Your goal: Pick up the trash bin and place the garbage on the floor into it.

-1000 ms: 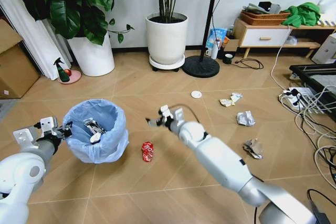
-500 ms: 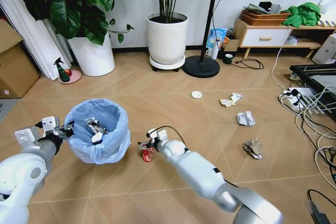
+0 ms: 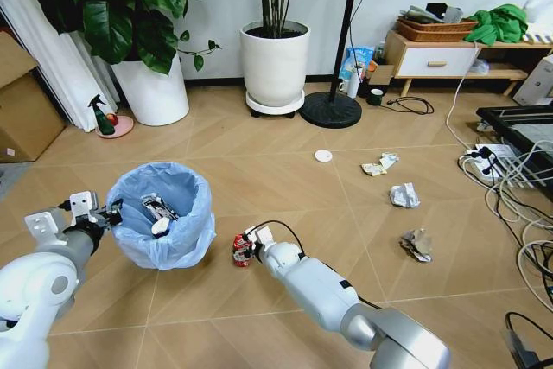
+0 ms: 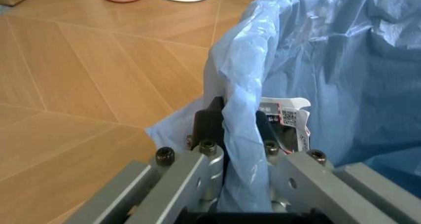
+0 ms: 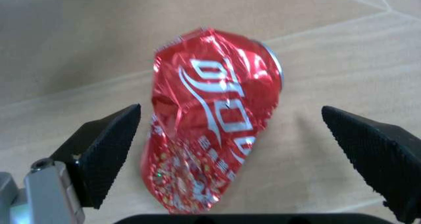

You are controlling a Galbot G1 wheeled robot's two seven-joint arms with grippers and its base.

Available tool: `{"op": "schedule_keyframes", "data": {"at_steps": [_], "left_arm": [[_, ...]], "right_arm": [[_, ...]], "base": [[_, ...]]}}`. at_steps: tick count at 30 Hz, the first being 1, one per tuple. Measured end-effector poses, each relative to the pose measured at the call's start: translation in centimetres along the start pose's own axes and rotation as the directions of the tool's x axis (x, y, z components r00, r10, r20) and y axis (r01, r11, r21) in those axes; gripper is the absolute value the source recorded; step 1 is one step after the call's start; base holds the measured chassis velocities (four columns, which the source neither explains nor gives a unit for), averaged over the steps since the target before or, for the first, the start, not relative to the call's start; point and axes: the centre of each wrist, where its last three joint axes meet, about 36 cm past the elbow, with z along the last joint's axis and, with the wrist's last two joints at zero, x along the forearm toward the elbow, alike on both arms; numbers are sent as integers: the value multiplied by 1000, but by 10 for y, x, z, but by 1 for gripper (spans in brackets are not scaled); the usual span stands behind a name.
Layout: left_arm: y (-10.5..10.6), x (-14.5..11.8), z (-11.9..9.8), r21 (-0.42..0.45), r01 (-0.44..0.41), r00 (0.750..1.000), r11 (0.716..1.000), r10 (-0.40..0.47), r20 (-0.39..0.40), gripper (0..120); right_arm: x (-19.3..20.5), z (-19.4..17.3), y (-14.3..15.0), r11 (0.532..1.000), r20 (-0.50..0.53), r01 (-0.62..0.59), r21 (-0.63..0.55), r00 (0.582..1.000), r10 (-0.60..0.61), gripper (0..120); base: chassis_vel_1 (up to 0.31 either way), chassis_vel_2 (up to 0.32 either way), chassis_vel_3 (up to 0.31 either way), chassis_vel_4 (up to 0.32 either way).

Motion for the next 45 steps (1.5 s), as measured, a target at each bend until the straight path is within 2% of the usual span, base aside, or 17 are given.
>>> {"op": "schedule_keyframes", "data": {"at_steps": [7,13,24,29,30,32,33,36,37,40,45], "left_arm": [[0,1,1,0,0,1000,1000,0,-2,0],[0,2,1,2,0,1000,1000,0,3,0],[-2,2,0,4,-3,1000,1000,3,9,0],[-3,2,1,7,-3,1000,1000,3,9,0],[-3,2,1,7,-3,1000,1000,3,9,0],[-3,2,1,9,-3,1000,1000,3,9,0],[-3,2,1,9,-3,1000,1000,3,9,0],[-3,2,1,10,-4,1000,1000,3,9,0],[-3,2,1,10,-4,1000,1000,3,9,0],[-4,2,1,10,-4,1000,1000,4,11,0],[-5,3,1,9,-5,1000,1000,5,12,0]], "right_arm": [[-2,4,-7,1000,-1,4,0,1000,-4,100],[-1,1,-4,997,38,83,2,996,-83,100],[-4,13,-11,997,0,72,36,997,-72,100],[-6,20,-20,997,-18,56,47,998,-55,82],[-6,20,-20,997,-18,56,47,998,-55,82],[-6,21,-20,997,-20,56,50,998,-56,70],[-6,21,-20,997,-20,56,50,998,-56,70],[-6,23,-20,997,-22,57,48,998,-56,57],[-6,23,-20,997,-22,57,48,998,-56,57],[-6,23,-19,997,-21,57,46,998,-57,43],[-6,23,-20,998,-20,55,43,998,-55,35]], "base": [[0,0,0,0],[0,0,0,0],[0,0,0,0],[0,0,0,0],[0,0,0,0],[0,0,0,0],[0,0,0,0],[0,0,0,0],[0,0,0,0],[0,0,0,0],[0,0,0,0]]}}
